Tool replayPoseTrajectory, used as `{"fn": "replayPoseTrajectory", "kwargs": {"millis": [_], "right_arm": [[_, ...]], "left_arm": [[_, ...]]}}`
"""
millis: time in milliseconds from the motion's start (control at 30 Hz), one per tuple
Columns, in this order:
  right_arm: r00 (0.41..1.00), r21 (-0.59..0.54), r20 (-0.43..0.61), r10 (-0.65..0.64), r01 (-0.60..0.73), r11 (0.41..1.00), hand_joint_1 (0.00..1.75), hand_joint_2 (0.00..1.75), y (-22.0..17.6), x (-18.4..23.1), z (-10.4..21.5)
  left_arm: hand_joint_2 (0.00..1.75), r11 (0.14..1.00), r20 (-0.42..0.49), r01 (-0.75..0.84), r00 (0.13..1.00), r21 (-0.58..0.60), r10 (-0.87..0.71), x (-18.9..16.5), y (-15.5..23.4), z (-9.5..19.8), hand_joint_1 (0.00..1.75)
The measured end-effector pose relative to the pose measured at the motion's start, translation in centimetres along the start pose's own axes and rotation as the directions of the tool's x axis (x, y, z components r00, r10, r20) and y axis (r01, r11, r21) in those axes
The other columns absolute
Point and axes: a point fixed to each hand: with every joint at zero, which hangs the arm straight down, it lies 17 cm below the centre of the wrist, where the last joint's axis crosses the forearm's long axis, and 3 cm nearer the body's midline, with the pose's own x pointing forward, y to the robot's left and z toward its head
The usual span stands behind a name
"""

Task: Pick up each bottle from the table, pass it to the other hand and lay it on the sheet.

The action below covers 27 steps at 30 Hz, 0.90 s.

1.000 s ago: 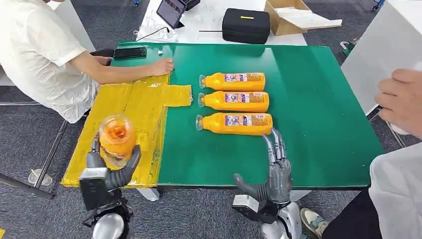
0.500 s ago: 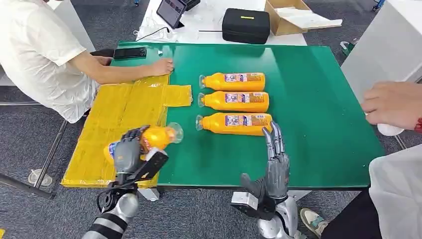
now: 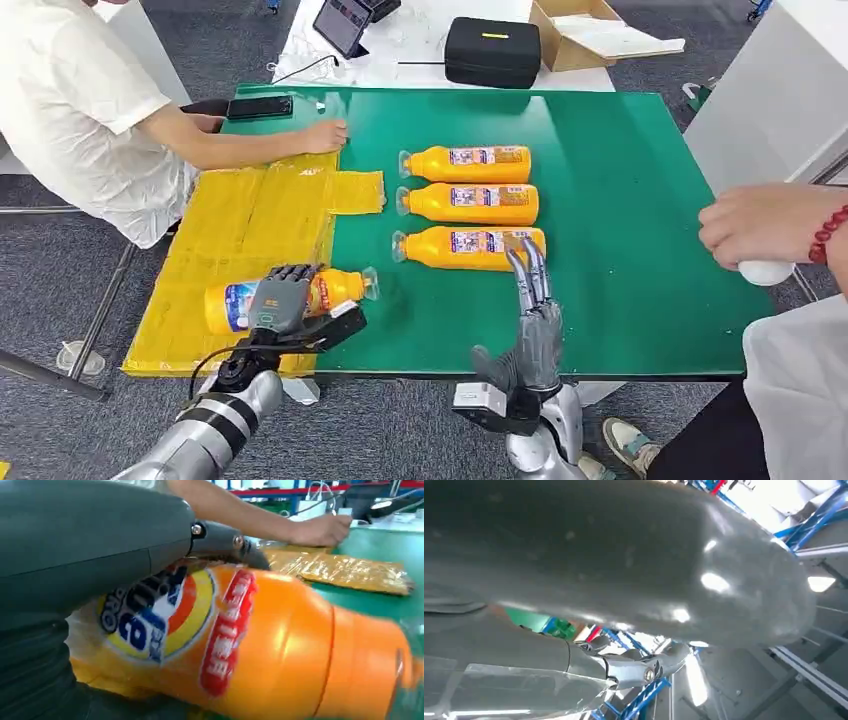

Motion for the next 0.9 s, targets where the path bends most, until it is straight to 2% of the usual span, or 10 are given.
{"fn": "replayPoseTrajectory", "kwargs": {"millis": [100, 133, 167, 433, 600, 700, 900], "right_arm": [[1.000, 0.009, 0.003, -0.004, 0.004, 1.000, 0.00, 0.00, 0.3, 0.1, 0.1], [1.000, 0.013, 0.004, -0.005, 0.005, 1.000, 0.00, 0.00, 0.4, 0.1, 0.1], [1.000, 0.015, 0.004, -0.006, 0.006, 1.000, 0.00, 0.00, 0.5, 0.1, 0.1], [0.999, 0.024, -0.019, -0.026, 0.026, 0.999, 0.00, 0.00, 1.0, -0.5, 0.6], [0.999, 0.036, -0.021, -0.035, 0.035, 0.999, 0.00, 0.00, 1.3, -0.5, 0.9], [0.999, 0.043, -0.017, -0.036, 0.037, 0.998, 0.00, 0.00, 1.4, -0.4, 1.0], [0.999, 0.052, -0.014, -0.030, 0.030, 0.998, 0.00, 0.00, 1.5, -0.4, 1.2]], "left_arm": [[1.75, 1.000, -0.009, 0.010, 1.000, -0.014, -0.010, -0.6, -0.1, 0.0, 0.24], [1.75, 1.000, -0.011, 0.012, 1.000, -0.018, -0.013, -0.7, -0.2, 0.0, 0.07], [1.75, 1.000, -0.011, 0.014, 1.000, -0.020, -0.014, -0.8, -0.2, 0.0, 0.00], [1.75, 0.994, -0.031, 0.015, 0.999, -0.106, -0.018, -1.8, -0.8, -0.2, 0.00], [1.75, 0.988, 0.022, -0.026, 0.999, -0.153, 0.030, -1.6, -1.1, 0.0, 0.00], [1.75, 0.992, 0.058, -0.045, 0.997, -0.115, 0.052, -1.0, -0.6, 0.1, 0.00], [1.75, 0.986, 0.177, -0.161, 0.970, -0.052, 0.168, 2.9, -0.5, 1.3, 0.00]]}}
